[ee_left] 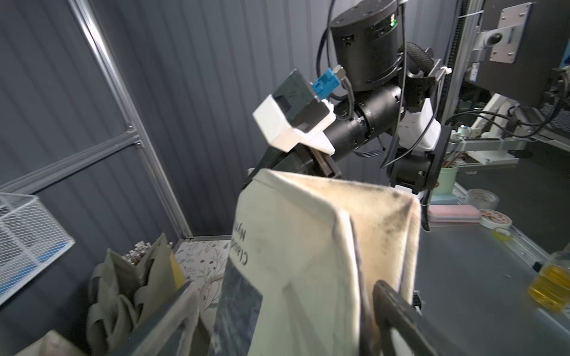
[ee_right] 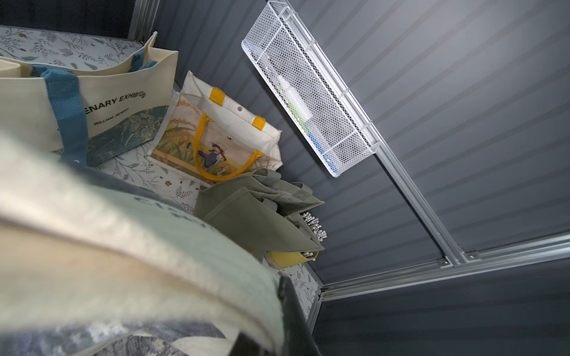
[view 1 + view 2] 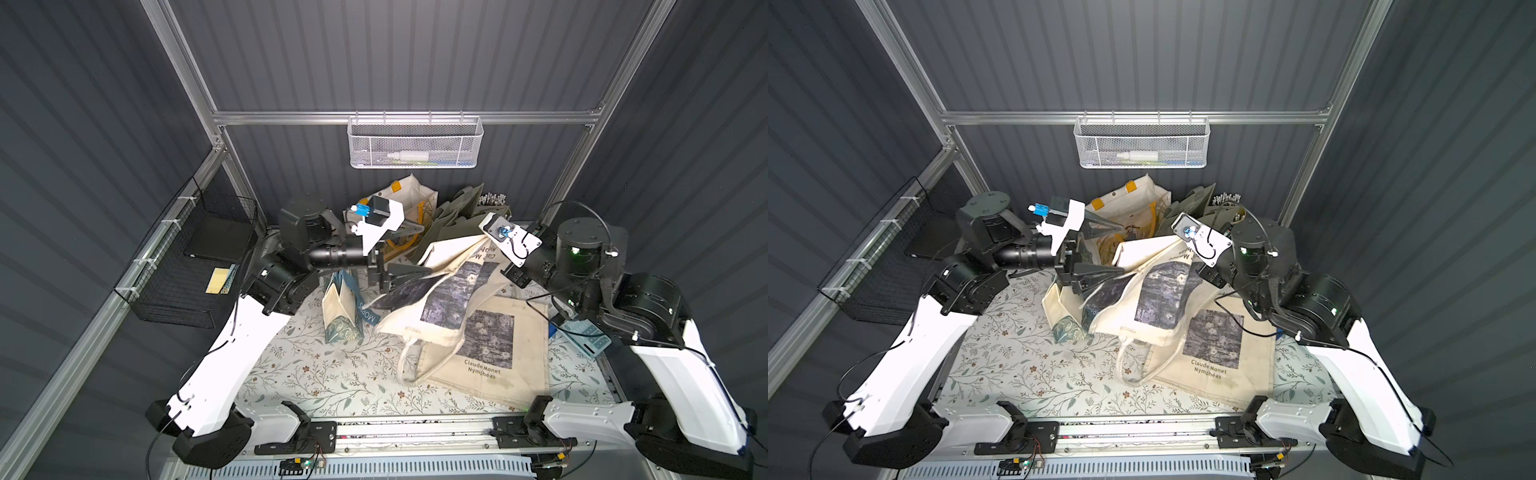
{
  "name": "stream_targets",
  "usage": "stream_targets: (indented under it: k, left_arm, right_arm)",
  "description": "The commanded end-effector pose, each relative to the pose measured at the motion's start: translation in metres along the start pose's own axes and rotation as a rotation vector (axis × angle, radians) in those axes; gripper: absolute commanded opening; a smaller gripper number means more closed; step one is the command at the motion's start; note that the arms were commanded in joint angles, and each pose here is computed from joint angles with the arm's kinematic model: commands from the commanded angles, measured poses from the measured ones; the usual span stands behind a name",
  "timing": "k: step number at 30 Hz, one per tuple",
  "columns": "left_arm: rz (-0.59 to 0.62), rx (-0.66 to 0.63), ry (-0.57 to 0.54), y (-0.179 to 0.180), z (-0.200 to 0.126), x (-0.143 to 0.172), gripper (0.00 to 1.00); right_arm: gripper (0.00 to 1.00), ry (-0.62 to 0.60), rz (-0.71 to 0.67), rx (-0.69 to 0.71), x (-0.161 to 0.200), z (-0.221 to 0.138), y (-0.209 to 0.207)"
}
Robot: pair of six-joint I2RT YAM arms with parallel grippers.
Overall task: Put away the canvas bag
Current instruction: Press the canvas bag.
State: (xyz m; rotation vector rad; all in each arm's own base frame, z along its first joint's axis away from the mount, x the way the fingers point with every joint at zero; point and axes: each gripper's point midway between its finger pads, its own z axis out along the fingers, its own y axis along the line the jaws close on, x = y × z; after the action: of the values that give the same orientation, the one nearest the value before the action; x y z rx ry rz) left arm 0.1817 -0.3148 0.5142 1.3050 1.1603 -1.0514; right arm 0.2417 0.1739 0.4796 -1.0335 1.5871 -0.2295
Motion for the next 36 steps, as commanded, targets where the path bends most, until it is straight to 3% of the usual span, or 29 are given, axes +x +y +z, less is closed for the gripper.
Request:
stream_targets:
  k: [1, 5, 11, 18, 23, 25, 27, 34, 36]
  left_arm:
    - [0.072, 0.033, 0.093, -0.016, 0.019, 0.011, 0.89]
    - [0.111, 0.066, 0.083, -0.027, 0.024, 0.005, 0.91]
    - [0.159, 0.008, 0.059, -0.031, 0.008, -0.005, 0.99]
    - [0.08, 0.045, 0.134, -0.027, 0.017, 0.008, 1.0]
    - [0.111, 0.021, 0.161, -0.02, 0.031, 0.017, 0.97]
    - [0.137, 0.007, 0.212, -0.018, 0.041, 0.025, 0.87]
    - [0.175, -0.01, 0.238, -0.016, 0.045, 0.027, 0.69]
    - [0.236, -0.092, 0.09, -0.01, 0.04, -0.002, 0.0]
    - [0.233, -0.122, 0.086, -0.006, 0.038, -0.008, 0.0]
  right_arm:
    - [0.0, -0.068, 0.085, 0.029, -0.016, -0.006, -0.013]
    - [0.0, -0.056, 0.095, 0.028, -0.012, -0.005, -0.013]
    - [0.0, -0.055, 0.12, 0.037, -0.002, -0.007, -0.019]
    - [0.0, -0.058, 0.141, 0.041, 0.002, -0.008, -0.023]
    - [0.0, -0.057, 0.153, 0.012, 0.001, -0.006, -0.018]
    - [0.0, -0.047, 0.146, 0.004, 0.003, -0.002, -0.015]
    - [0.0, -0.041, 0.142, -0.003, 0.004, 0.0, -0.012]
    - [0.0, -0.017, 0.121, -0.014, 0.01, 0.007, -0.005]
    - [0.0, -0.019, 0.117, -0.017, 0.011, 0.007, -0.004]
